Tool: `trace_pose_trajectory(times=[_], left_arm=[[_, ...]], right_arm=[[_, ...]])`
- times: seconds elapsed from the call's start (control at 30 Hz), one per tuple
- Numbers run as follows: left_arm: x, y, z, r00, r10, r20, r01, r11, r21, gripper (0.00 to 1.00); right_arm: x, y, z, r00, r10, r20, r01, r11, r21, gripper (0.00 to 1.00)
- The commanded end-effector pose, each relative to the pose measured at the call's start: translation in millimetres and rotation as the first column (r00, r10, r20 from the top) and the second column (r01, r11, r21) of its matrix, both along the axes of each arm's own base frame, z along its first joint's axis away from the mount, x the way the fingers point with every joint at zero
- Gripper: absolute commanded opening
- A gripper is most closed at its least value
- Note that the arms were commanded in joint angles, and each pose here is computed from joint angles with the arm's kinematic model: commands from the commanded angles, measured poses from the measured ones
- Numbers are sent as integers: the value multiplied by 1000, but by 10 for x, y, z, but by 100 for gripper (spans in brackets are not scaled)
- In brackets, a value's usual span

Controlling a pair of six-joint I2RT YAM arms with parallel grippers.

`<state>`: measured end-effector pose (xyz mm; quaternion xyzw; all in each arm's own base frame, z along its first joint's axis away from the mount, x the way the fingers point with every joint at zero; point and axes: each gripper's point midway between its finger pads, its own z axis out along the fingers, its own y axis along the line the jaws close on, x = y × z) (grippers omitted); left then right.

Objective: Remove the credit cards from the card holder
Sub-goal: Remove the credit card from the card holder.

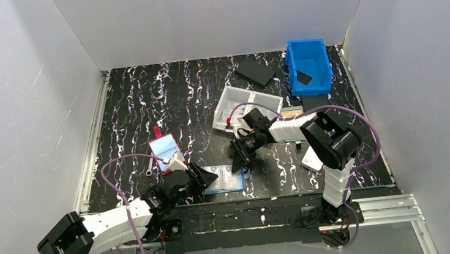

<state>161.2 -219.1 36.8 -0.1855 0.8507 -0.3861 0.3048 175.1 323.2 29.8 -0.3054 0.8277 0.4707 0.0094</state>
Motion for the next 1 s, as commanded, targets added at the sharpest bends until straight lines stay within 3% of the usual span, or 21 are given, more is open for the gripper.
trace_pose_trajectory(times=[0.0, 0.17, 0.23, 0.27, 0.5, 0.63, 0.77, 0.97], left_arm=[[2, 92, -134, 1000, -7, -16, 8, 996, 83, 43], [10, 91, -138, 1000, -11, -18, 12, 996, 90, 22], [17, 99, -129, 1000, -12, -9, 13, 996, 89, 11], [21, 102, -120, 1000, -14, -2, 14, 996, 89, 0], [56, 94, 52, 995, -16, 96, 15, 1000, 11, 0], [82, 83, 223, 982, -4, 188, 18, 997, -73, 0], [111, 39, 430, 965, -10, 262, 42, 992, -119, 0], [123, -92, 578, 953, -53, 298, 96, 987, -131, 0]], right_arm=[[184, -274, -441, 989, -21, 143, 50, 979, -200, 25], [181, -275, -437, 989, -15, 144, 44, 979, -199, 25], [187, -269, -424, 989, -9, 150, 38, 980, -194, 25], [188, -258, -402, 988, -3, 155, 33, 982, -186, 25], [62, -90, 142, 965, 154, 212, -167, 985, 42, 33], [-113, -50, 524, 935, 241, 259, -298, 932, 208, 42], [-305, -28, 793, 929, 296, 224, -361, 861, 358, 50], [-452, -72, 1011, 914, 354, 196, -405, 790, 460, 53]])
